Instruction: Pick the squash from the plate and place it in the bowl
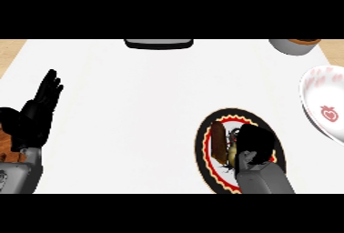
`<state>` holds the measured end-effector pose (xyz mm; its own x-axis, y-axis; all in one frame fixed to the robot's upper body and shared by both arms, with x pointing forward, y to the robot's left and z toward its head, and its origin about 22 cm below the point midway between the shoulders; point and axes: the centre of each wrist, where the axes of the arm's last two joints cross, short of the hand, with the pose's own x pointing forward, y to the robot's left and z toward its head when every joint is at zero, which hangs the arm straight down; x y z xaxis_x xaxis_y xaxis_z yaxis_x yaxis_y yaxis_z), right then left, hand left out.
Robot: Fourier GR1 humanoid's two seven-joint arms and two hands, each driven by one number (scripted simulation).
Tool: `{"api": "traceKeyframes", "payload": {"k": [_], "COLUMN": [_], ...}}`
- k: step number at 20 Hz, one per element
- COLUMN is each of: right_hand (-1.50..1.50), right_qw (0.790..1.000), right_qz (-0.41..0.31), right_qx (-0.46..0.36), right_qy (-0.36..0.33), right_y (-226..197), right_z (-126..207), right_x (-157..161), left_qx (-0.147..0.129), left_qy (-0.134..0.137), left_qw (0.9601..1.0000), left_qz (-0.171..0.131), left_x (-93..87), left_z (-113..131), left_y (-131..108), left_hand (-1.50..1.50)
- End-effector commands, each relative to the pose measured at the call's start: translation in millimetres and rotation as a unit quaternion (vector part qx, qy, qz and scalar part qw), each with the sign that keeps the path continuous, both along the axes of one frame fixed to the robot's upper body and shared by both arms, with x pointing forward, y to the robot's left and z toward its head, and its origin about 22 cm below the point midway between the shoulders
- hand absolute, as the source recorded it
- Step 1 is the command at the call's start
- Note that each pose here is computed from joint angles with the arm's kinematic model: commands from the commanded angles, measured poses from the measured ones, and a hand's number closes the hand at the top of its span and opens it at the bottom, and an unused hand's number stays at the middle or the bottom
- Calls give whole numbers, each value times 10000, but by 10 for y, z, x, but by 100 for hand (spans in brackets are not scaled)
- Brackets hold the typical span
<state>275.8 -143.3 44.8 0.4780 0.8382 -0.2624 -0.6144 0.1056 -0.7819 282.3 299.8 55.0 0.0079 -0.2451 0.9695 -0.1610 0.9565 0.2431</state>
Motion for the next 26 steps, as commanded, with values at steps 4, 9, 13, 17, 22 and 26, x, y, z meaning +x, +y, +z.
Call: {"api": "traceKeyframes", "payload": {"k": [4,9,13,17,22,26], "right_hand": [150,150,150,150,150,150], "right_qw": [9992,9992,9954,9677,8602,8110], "right_qz": [-392,-319,-236,2274,4474,5067], "right_qx": [-105,-222,-711,677,2102,2000], "right_qy": [25,-56,-600,-856,-1250,-2134], "right_y": [34,-73,4,-243,-133,-655], "right_z": [-262,-403,-123,78,417,890], "right_x": [36,34,157,-148,-504,-726], "left_qx": [-13,31,99,-6,-10,-31], "left_qy": [-35,98,-22,-27,127,149], "left_qw": [10000,9999,9999,10000,9998,9994], "left_qz": [-8,-9,-22,51,122,298], "left_x": [-10,-47,-132,-47,-105,-181], "left_z": [-25,20,126,65,-16,-99], "left_y": [99,225,245,121,148,184], "left_hand": [0,0,0,0,0,0]}}
